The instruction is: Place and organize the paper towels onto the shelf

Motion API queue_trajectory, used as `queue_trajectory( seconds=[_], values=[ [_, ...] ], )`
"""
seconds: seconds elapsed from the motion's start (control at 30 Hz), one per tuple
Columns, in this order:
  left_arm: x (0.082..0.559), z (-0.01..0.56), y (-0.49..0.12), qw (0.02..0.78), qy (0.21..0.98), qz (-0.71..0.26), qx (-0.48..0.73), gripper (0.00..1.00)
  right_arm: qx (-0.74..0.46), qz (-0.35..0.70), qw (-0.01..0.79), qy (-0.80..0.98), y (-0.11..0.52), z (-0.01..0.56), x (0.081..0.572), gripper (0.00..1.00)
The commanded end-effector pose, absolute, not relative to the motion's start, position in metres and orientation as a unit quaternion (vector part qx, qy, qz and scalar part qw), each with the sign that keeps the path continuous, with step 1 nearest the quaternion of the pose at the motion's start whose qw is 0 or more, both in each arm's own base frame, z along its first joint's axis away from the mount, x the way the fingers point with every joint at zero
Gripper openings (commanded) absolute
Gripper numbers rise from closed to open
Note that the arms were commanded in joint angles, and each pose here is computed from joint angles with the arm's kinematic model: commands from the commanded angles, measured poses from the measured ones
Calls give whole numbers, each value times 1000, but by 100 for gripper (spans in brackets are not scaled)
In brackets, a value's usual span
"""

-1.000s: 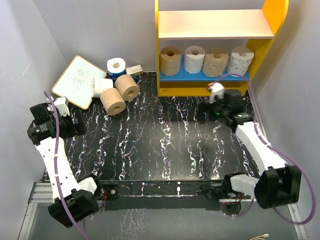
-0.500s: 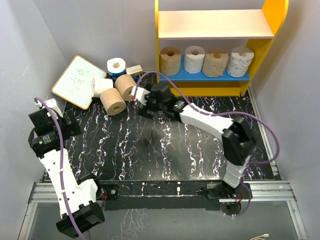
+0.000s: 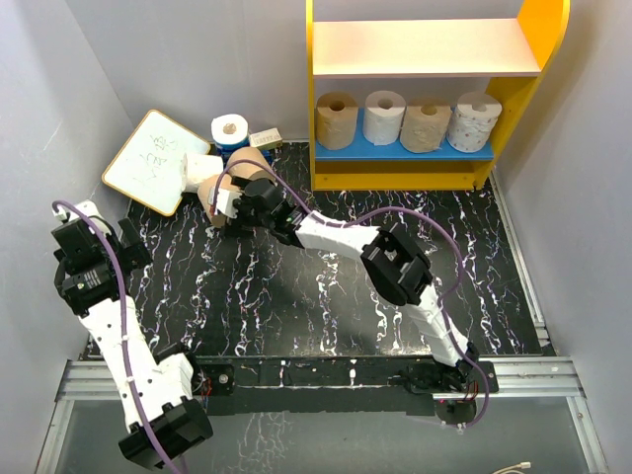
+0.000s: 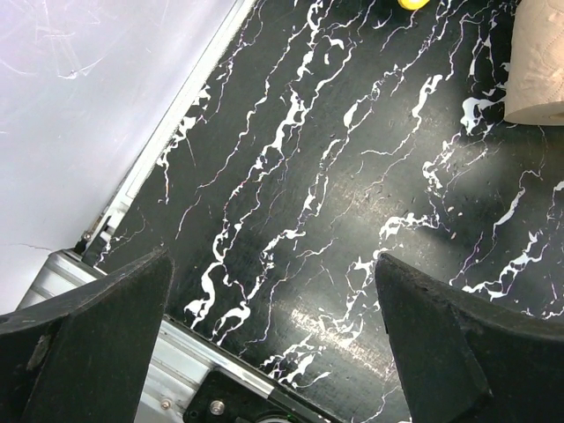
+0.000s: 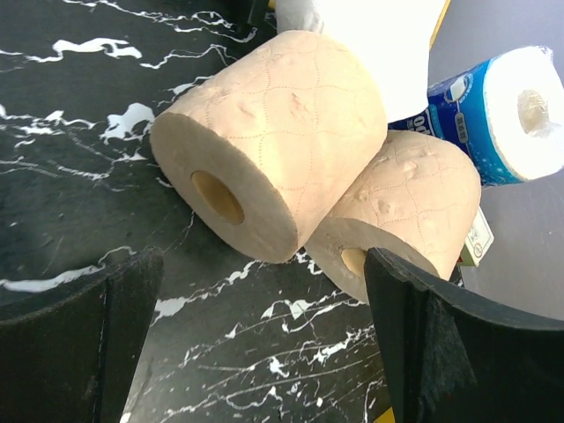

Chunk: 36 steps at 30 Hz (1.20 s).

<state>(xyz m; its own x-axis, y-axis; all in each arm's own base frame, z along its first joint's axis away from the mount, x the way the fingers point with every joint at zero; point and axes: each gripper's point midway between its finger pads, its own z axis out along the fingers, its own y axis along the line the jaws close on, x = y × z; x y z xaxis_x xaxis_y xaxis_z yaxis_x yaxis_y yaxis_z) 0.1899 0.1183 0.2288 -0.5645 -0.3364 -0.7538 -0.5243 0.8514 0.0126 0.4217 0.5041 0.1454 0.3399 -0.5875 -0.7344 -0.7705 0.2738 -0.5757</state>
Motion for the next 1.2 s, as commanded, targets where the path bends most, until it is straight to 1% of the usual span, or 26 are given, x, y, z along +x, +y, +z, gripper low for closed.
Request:
queue_trajectory(
  seconds=[0.0, 0.17, 0.47, 0.63, 0.7, 0.77, 0.83, 0.87, 0.9, 1.0, 1.17],
  values=[
    [187, 237, 119, 417, 865, 125, -252, 98, -550, 80, 624, 549, 520, 187, 447, 95],
    [185, 240, 118, 423, 861, 127, -253, 98, -546, 72, 627, 552, 521, 171, 453, 95],
    [183, 241, 119, 426, 859, 128, -254, 98, -527, 80, 641, 552, 533, 165, 463, 94],
    [184, 238, 121, 420, 861, 126, -257, 98, -510, 86, 654, 552, 542, 163, 471, 86],
    [184, 239, 121, 421, 861, 127, -258, 98, -512, 82, 656, 548, 545, 159, 474, 80],
    [184, 239, 121, 422, 860, 126, -258, 98, -515, 81, 657, 545, 548, 154, 476, 72],
    [183, 239, 121, 422, 860, 127, -259, 98, -516, 81, 654, 547, 548, 147, 477, 62],
    [184, 239, 121, 421, 860, 126, -259, 98, -516, 81, 653, 549, 549, 143, 477, 55],
    [184, 239, 122, 421, 860, 126, -259, 98, -515, 82, 651, 551, 549, 141, 477, 45],
    [184, 238, 122, 419, 861, 125, -259, 98, -501, 89, 647, 568, 546, 140, 477, 1],
    [186, 235, 123, 415, 864, 122, -258, 98, -471, 128, 628, 607, 534, 169, 461, 0]
  ],
)
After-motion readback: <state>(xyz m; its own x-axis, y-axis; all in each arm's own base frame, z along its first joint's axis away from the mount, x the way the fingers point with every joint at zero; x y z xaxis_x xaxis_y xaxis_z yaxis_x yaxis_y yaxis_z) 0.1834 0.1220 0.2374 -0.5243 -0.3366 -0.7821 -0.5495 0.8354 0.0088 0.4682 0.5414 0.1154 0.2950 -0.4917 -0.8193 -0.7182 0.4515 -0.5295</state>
